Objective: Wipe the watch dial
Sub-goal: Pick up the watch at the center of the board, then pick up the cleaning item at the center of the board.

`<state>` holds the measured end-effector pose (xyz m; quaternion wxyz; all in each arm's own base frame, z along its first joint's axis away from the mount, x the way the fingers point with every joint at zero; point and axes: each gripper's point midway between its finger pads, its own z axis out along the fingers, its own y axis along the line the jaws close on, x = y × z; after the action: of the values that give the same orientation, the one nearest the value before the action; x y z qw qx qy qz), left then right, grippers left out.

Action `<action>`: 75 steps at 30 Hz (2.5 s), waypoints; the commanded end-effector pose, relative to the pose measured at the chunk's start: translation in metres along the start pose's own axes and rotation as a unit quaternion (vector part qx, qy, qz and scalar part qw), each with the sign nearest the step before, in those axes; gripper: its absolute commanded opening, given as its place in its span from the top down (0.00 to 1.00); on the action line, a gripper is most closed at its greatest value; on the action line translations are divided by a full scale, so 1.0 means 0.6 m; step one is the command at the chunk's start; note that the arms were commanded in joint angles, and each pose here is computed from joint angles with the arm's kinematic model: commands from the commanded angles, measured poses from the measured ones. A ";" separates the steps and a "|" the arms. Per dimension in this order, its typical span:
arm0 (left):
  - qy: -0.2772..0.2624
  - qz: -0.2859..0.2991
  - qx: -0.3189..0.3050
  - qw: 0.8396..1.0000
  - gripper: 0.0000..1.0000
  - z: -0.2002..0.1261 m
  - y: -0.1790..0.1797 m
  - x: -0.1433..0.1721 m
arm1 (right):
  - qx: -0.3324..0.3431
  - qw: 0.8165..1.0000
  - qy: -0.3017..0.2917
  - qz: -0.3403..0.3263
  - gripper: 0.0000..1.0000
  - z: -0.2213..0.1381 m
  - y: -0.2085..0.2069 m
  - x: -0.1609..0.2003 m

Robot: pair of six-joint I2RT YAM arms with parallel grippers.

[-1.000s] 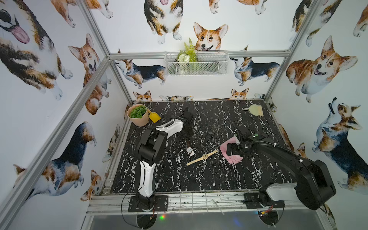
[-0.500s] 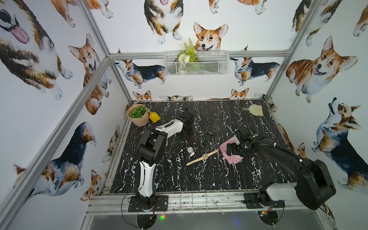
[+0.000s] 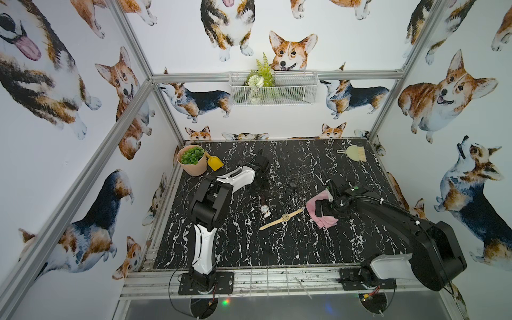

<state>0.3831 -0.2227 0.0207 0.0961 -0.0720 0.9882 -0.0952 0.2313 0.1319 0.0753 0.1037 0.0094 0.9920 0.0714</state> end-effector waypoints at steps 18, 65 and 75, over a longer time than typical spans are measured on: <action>0.009 0.011 -0.004 1.000 0.98 -0.030 -0.007 0.021 | 0.008 1.000 0.006 -0.003 0.00 -0.001 -0.008 0.010; 0.030 0.000 0.017 0.999 0.98 -0.035 -0.020 0.032 | 0.010 1.000 0.002 0.021 0.00 0.004 -0.016 0.011; 0.033 0.006 0.012 0.999 1.00 -0.038 -0.016 0.035 | 0.007 1.000 0.009 0.029 0.00 0.011 -0.019 0.019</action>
<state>0.3637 -0.2356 0.0399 0.0730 -0.0640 0.9881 -0.1190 0.2223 0.1216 0.0666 0.0946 0.0277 0.9931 0.0632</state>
